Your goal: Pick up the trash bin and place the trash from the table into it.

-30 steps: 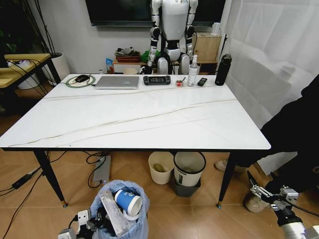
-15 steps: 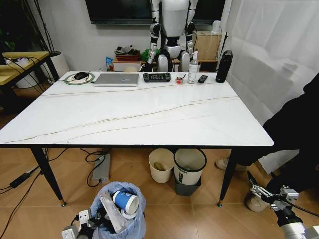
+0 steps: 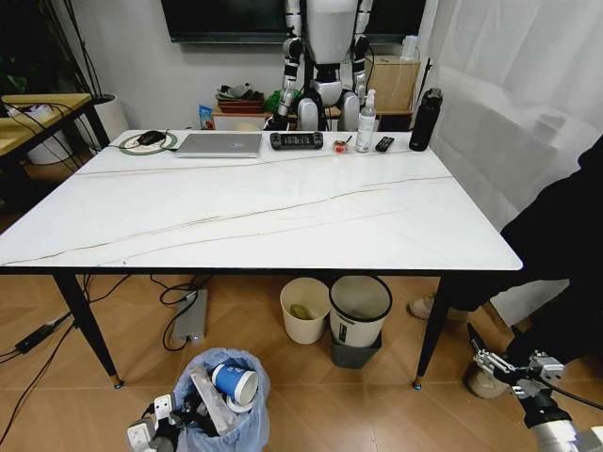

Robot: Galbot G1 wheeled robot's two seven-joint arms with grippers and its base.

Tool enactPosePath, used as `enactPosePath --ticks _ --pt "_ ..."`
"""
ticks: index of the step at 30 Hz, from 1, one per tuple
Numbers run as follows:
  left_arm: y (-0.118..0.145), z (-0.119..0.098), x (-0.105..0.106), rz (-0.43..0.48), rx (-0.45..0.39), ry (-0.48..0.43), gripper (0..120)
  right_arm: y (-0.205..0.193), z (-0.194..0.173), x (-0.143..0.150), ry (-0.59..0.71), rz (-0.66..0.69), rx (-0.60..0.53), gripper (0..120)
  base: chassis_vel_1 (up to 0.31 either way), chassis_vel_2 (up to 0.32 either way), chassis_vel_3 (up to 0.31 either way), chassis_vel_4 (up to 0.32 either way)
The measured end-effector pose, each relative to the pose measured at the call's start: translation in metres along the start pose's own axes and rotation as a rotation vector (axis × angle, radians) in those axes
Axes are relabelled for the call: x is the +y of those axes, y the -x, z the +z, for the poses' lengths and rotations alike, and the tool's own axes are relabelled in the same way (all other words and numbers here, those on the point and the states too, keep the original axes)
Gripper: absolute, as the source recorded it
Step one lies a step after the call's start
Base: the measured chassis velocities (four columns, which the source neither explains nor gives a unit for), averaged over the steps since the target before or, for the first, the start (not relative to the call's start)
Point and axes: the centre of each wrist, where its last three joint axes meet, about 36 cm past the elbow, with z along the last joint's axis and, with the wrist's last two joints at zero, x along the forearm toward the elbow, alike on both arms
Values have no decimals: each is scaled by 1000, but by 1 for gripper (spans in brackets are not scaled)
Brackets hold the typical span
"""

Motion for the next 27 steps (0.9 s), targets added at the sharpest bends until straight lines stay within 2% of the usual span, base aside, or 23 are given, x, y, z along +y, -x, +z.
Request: enactPosePath --ticks 5,12,27 --pt "13 15 13 -38 18 -4 0 0 0 0 0 0 0 100 0 0 0 0" --pt "23 25 22 -64 29 -11 0 0 0 0 0 0 0 100 0 0 0 0" --pt "29 23 26 -80 -10 -20 0 0 0 0 0 0 0 100 0 0 0 0"
